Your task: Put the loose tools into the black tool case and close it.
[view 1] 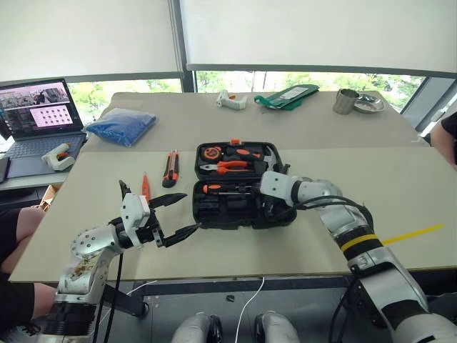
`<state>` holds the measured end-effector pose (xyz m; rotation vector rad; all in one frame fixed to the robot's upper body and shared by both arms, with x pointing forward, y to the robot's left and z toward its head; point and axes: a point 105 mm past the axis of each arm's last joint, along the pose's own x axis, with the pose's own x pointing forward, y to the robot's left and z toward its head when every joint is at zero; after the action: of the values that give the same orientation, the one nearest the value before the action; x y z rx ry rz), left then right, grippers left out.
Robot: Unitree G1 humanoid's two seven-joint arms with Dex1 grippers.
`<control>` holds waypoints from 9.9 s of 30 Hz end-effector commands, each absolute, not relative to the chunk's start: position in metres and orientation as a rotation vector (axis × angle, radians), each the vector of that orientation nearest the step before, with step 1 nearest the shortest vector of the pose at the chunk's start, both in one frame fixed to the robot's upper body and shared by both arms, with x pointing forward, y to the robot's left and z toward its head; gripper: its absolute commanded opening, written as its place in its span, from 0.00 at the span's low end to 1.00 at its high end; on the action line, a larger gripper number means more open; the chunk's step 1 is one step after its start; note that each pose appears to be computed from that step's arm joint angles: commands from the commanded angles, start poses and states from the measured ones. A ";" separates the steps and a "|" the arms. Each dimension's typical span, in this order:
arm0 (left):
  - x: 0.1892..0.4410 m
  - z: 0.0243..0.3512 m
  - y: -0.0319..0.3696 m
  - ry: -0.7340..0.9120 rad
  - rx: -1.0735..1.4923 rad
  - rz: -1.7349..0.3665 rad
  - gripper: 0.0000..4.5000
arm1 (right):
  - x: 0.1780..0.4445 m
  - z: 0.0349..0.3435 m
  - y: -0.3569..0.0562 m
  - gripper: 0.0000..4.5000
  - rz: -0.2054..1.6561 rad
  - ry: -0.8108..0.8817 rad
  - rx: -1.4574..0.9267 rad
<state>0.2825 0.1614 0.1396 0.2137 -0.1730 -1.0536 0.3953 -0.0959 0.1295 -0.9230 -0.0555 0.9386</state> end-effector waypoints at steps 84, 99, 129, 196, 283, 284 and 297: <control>0.344 0.190 0.131 0.069 0.541 -1.249 0.11 | 0.258 0.220 -0.201 1.00 0.974 -0.236 -0.449; 0.383 0.150 0.040 0.218 0.815 -1.380 0.11 | 0.238 0.197 -0.200 1.00 0.975 -0.121 -0.427; 0.391 0.139 0.045 0.322 0.827 -1.356 0.61 | 0.242 0.196 -0.187 1.00 0.978 -0.136 -0.393; 0.275 0.125 0.280 0.137 0.023 -0.285 0.99 | 0.227 0.186 -0.213 1.00 0.803 -0.323 -0.204; 0.353 0.153 0.041 0.099 0.731 -1.467 0.39 | 0.214 0.202 -0.201 1.00 0.866 -0.255 -0.314; 0.355 0.153 0.040 0.108 0.734 -1.459 0.39 | 0.213 0.202 -0.201 1.00 0.864 -0.253 -0.314; 0.349 0.139 0.034 0.143 0.743 -1.526 0.39 | 0.208 0.202 -0.207 1.00 0.839 -0.227 -0.325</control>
<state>0.3522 0.0413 0.1306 0.7136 0.2013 -1.5037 0.2114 -0.2074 0.1893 -0.2884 -0.1872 0.8357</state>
